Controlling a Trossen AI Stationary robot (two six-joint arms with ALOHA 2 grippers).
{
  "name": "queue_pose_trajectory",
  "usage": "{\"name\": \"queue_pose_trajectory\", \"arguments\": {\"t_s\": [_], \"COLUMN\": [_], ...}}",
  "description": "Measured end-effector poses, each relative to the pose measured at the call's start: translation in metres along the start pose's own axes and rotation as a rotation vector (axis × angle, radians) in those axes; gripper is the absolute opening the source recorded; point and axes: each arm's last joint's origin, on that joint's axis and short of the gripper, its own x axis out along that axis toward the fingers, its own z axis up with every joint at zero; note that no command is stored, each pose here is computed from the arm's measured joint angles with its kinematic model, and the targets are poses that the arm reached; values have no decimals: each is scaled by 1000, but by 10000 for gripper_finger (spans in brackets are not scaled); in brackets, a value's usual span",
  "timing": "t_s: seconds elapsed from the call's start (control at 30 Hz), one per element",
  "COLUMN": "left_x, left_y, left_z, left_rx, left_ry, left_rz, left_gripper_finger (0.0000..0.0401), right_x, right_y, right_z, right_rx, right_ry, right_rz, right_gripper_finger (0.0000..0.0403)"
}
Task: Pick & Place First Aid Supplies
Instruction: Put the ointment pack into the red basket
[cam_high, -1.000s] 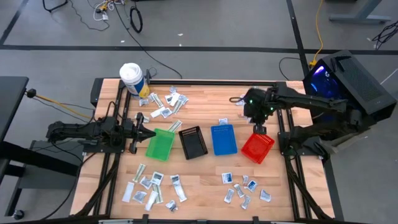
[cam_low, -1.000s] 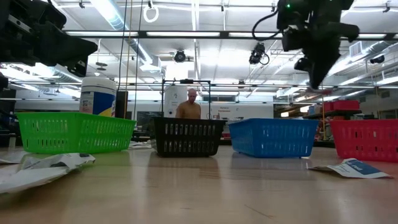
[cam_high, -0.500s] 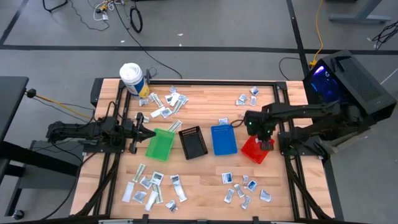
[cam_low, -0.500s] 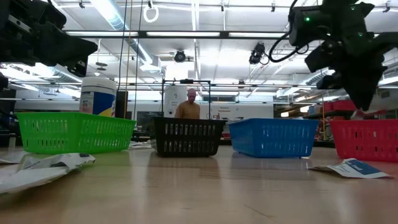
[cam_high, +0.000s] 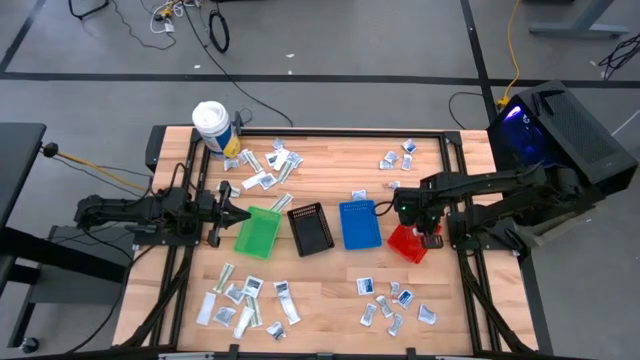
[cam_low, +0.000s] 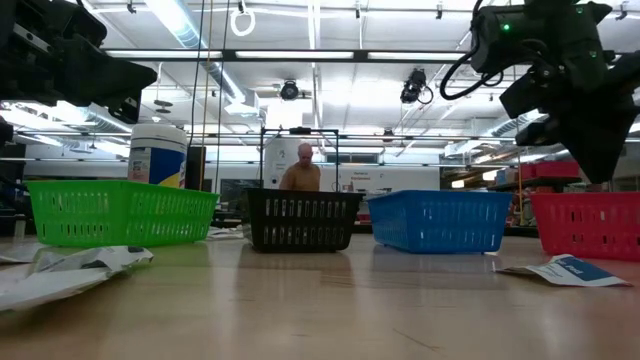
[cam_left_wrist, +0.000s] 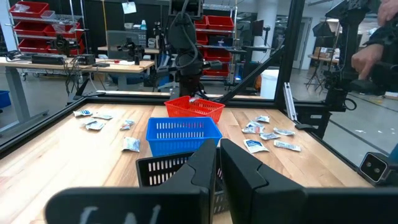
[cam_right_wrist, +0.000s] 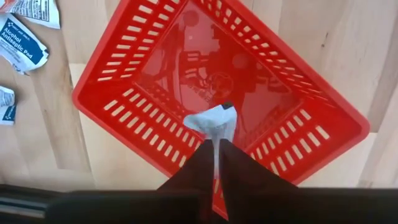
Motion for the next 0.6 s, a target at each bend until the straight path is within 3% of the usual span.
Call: {"name": "queue_pose_trajectory", "arguments": {"t_s": [0.3,0.6], "left_x": [0,0], "left_y": [0,0], "left_z": [0,0], "left_rx": [0,0], "left_ry": [0,-1], "left_rz": [0,0], "left_gripper_finger": [32,32], "right_x": [-5,-53], "right_y": [-1,-25], "right_z": [4,23], "right_rx": [-2,91], "right_ry": [-51,-269], "right_rz": [-19,-236], "right_gripper_finger": [85,118]}}
